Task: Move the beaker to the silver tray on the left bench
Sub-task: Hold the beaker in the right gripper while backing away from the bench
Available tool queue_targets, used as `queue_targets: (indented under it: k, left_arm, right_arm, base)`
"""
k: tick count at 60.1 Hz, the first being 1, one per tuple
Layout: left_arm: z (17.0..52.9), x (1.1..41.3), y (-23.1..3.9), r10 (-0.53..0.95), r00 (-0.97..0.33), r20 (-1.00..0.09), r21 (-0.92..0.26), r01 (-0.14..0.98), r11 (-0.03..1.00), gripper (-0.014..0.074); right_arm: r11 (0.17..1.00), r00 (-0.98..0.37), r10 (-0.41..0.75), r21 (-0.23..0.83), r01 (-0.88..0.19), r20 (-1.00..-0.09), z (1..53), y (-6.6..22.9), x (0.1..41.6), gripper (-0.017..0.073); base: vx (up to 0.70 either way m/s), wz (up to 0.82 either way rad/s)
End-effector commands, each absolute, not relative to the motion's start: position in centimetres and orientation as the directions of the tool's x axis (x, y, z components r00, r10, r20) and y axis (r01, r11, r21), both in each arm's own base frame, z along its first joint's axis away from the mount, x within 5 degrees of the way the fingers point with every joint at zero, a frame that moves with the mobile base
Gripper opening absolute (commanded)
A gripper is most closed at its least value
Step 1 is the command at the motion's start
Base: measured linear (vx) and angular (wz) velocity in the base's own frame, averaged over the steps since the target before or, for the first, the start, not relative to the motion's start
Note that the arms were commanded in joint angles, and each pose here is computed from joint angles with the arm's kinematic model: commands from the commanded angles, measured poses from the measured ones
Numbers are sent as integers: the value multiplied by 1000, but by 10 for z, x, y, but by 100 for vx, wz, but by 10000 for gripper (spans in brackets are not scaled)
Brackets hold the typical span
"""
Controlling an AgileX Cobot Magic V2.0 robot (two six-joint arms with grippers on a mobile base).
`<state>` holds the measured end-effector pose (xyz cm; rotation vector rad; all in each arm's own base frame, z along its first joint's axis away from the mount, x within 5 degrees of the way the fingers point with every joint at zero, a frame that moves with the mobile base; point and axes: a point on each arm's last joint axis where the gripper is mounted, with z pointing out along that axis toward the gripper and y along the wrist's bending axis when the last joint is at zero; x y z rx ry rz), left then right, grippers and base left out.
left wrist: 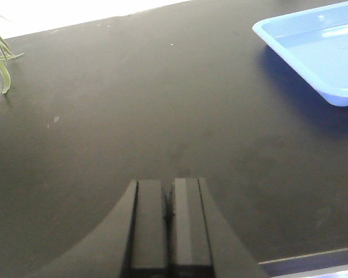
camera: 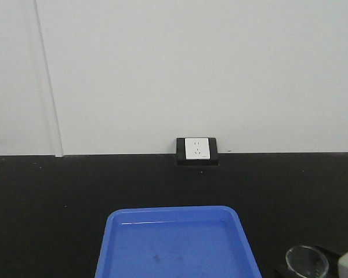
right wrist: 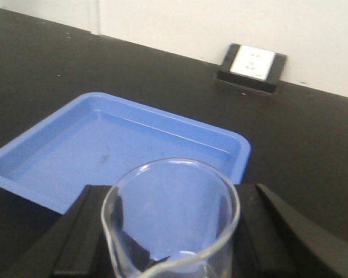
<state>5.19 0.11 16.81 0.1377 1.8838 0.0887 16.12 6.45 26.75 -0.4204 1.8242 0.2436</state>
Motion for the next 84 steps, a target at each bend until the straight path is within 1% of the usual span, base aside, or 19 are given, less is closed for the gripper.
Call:
queue_targets:
  k: [1,8,15,84]
  left_arm:
    - [169,54,0,139,-239,-961,129,57,990,1]
    - [169,54,0,139,-239,-961,129,57,990,1]
    - [169,54,0,139,-239,-961,129,57,990,1]
    - [169,54,0,139,-239,-961,129,57,990,1]
  right_arm:
    - [918,-160,-125,-53,-394,-979,287,60,151,-14]
    - [925,-133,-120,-62,-375,-984,294,54,142,-14]
    - [929,-133,-123,-66,-365,-983,295,52,139,-14]
    - [930,-138,-125,-67,-362,-983,294,52,139,-13]
  base:
    - [0,0]
    - [0,0]
    - [0,0]
    - [0,0]
